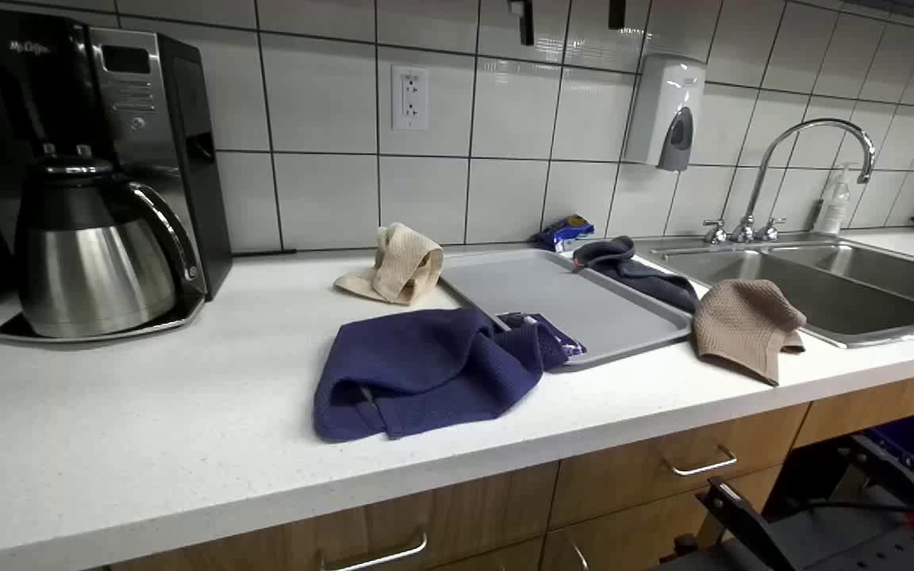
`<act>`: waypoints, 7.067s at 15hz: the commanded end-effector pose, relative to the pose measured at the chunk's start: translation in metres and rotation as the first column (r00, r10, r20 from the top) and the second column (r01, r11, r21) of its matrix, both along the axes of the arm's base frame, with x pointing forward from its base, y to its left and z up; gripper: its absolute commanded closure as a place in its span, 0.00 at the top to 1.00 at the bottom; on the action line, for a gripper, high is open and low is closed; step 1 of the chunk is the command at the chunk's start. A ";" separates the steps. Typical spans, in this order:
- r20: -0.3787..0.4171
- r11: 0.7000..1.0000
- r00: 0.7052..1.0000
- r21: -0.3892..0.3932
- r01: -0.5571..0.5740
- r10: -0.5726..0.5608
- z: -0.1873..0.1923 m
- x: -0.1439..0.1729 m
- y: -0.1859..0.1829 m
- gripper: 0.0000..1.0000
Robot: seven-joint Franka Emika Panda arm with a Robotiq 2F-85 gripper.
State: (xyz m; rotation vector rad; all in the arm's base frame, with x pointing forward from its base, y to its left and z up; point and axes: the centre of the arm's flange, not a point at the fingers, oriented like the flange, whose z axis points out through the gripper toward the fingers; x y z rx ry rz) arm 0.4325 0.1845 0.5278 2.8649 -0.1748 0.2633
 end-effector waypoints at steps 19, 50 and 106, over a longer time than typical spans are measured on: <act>-0.016 0.997 0.998 0.049 -0.061 0.062 -0.050 0.000 0.021 1.00; -0.155 0.967 0.973 0.214 -0.138 0.173 -0.249 0.034 0.076 1.00; -0.049 0.962 0.977 0.194 -0.194 0.207 -0.199 0.033 0.079 0.02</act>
